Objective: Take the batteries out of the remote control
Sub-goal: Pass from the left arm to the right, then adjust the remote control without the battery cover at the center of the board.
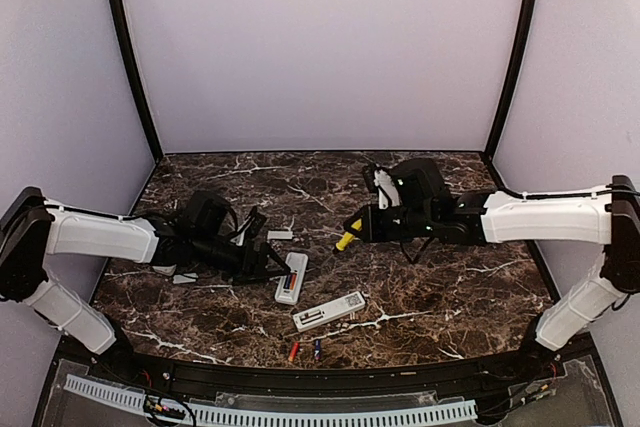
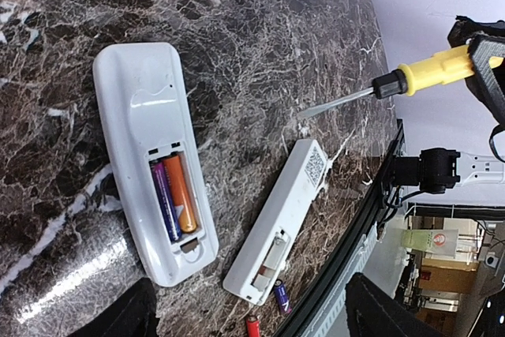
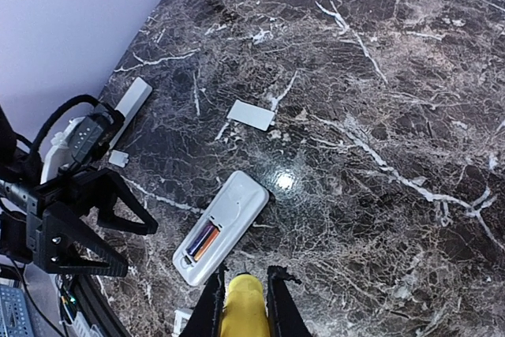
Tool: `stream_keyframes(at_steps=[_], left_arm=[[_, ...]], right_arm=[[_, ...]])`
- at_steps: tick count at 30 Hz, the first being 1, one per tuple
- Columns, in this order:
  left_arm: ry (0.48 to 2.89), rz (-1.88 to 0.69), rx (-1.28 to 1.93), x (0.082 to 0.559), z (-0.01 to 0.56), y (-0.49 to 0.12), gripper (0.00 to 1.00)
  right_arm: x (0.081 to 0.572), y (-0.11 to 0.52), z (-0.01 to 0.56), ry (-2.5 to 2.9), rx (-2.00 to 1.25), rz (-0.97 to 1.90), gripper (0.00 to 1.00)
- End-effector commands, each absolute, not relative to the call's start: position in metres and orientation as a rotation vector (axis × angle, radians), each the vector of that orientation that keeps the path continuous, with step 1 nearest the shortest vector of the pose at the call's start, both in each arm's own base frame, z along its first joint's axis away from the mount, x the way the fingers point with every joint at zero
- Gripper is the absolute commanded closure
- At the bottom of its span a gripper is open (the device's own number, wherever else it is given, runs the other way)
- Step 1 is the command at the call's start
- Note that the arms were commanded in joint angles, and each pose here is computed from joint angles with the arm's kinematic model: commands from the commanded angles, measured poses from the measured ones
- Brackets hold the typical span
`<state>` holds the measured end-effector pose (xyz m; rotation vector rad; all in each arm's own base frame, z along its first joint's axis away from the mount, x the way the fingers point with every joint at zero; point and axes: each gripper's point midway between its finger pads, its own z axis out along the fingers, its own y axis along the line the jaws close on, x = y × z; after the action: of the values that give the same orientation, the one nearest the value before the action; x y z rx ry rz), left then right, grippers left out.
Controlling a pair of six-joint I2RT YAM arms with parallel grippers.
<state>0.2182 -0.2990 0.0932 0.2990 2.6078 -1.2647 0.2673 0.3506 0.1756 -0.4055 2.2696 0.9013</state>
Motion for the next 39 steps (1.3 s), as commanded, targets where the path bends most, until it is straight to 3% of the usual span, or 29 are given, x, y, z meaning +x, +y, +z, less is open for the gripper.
stream_keyframes(at_steps=[1, 23, 39], left_arm=[[2.644, -1.261, 0.250, 0.221, 0.083, -0.299, 0.18], [2.738, -1.322, 0.310, 0.211, 0.054, -0.308, 0.19], [2.681, -1.417, 0.379, 0.214, 0.057, -0.334, 0.20]], right_arm=[[0.286, 0.365, 0.180, 2.210, -0.335, 0.901, 1.00], [0.316, 0.401, 0.142, 2.259, -0.378, 0.835, 1.00], [0.295, 0.449, 0.152, 2.218, -0.584, 1.026, 1.00]])
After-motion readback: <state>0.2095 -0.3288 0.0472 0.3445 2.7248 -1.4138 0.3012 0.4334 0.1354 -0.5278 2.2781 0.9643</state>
